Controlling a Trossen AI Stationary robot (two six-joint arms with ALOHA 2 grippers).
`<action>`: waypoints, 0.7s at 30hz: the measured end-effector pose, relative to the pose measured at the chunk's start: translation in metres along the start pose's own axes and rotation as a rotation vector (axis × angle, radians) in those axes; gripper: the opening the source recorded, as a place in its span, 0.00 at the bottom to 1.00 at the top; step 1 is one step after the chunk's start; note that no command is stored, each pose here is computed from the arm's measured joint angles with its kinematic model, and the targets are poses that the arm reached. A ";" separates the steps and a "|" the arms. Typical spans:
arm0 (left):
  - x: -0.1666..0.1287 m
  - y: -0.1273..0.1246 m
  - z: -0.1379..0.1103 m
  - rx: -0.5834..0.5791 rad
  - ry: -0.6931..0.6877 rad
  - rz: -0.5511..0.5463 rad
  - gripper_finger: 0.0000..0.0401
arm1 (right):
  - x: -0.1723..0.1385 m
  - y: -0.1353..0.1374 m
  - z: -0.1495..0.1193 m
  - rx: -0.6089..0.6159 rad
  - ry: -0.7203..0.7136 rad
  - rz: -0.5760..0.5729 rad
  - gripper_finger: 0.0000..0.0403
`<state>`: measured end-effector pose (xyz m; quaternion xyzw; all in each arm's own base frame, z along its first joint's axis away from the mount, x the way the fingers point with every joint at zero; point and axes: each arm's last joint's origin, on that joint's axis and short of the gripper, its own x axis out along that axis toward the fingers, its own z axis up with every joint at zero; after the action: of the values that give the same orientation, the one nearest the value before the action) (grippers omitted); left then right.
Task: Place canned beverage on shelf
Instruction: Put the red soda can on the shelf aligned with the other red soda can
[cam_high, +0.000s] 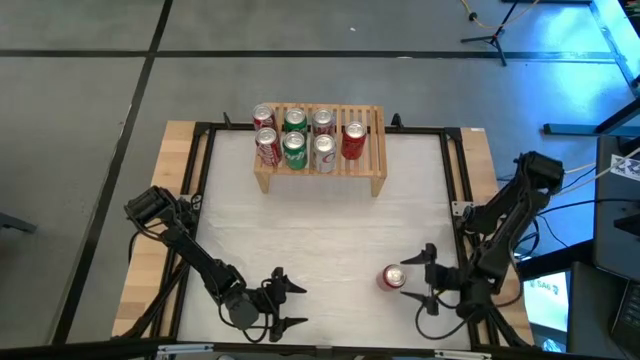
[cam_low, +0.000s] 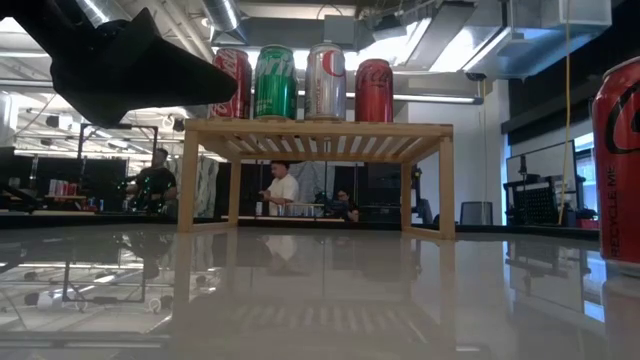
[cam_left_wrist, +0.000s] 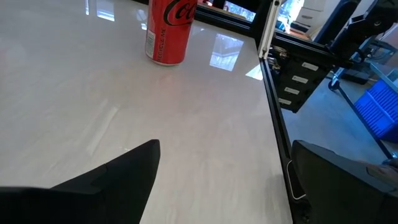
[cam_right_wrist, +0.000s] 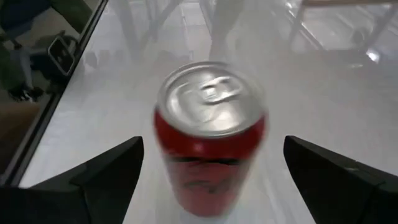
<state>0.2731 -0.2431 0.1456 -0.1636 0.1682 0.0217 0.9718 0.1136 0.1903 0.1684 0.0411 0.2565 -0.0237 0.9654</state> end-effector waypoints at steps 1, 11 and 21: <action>0.000 0.000 0.000 0.000 0.000 0.000 0.88 | 0.003 0.003 -0.002 -0.013 -0.003 0.002 0.94; 0.000 0.000 0.000 0.000 0.000 0.001 0.88 | 0.043 0.006 -0.013 -0.027 -0.019 -0.114 0.94; 0.000 0.000 0.000 0.001 0.000 0.001 0.88 | 0.057 0.005 -0.005 -0.067 -0.037 -0.114 0.76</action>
<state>0.2732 -0.2430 0.1456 -0.1631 0.1681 0.0219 0.9719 0.1608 0.1944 0.1366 -0.0063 0.2413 -0.0711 0.9678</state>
